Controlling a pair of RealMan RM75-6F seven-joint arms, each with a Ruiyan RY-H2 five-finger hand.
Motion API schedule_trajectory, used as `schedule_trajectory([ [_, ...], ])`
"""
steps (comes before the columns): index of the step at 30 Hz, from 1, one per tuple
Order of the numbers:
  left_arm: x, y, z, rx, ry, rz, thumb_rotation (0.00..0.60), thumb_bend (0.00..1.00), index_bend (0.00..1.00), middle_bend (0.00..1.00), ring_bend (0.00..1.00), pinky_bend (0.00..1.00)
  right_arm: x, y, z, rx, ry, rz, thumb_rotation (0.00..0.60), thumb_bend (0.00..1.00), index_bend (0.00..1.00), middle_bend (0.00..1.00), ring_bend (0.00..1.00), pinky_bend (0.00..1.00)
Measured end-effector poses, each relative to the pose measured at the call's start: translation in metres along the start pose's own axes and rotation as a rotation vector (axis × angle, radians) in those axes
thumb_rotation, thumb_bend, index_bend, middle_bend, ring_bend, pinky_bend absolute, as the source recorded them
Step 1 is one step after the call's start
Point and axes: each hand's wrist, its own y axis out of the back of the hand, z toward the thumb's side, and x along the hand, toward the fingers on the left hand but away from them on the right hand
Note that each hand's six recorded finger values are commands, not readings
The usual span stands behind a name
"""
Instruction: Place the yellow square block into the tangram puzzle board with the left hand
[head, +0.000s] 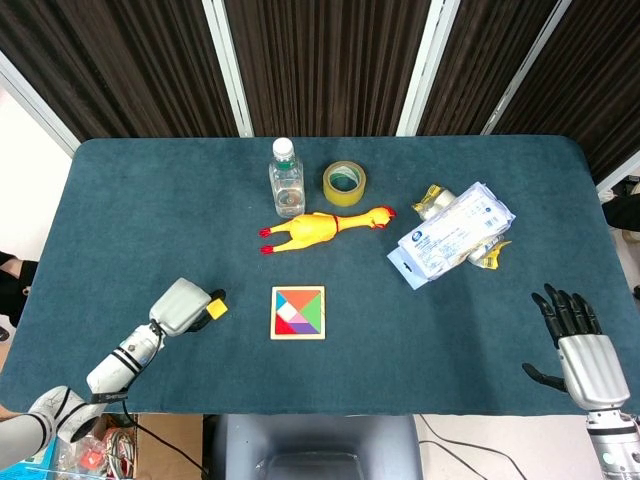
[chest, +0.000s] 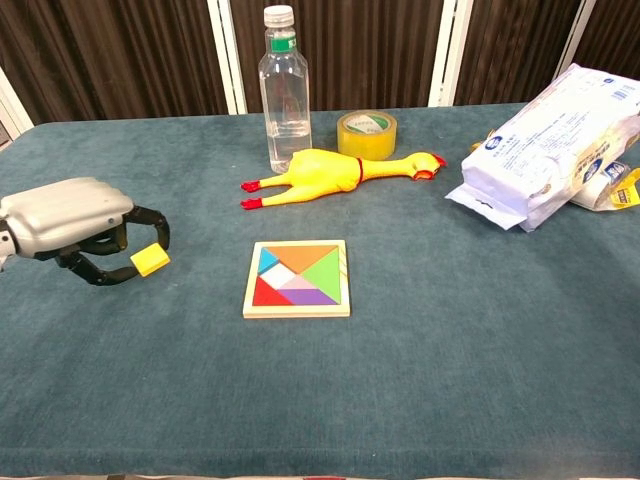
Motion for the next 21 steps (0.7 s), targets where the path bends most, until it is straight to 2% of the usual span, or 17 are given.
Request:
schedule_trajectory([
  [14, 0.021, 0.028, 0.056, 0.065, 0.063, -0.07, 0.6, 0.36, 0.63, 1.0, 1.0, 1.0, 0.004, 0.005, 0.0, -0.022, 0.035, 0.003, 0.6, 0.17, 0.0, 0.0, 0.0, 0.0],
  [21, 0.034, 0.028, 0.08, -0.028, 0.086, -0.123, 0.6, 0.36, 0.63, 1.0, 1.0, 1.0, 0.008, 0.009, -0.001, -0.04, 0.051, -0.002, 0.6, 0.17, 0.0, 0.0, 0.0, 0.0],
])
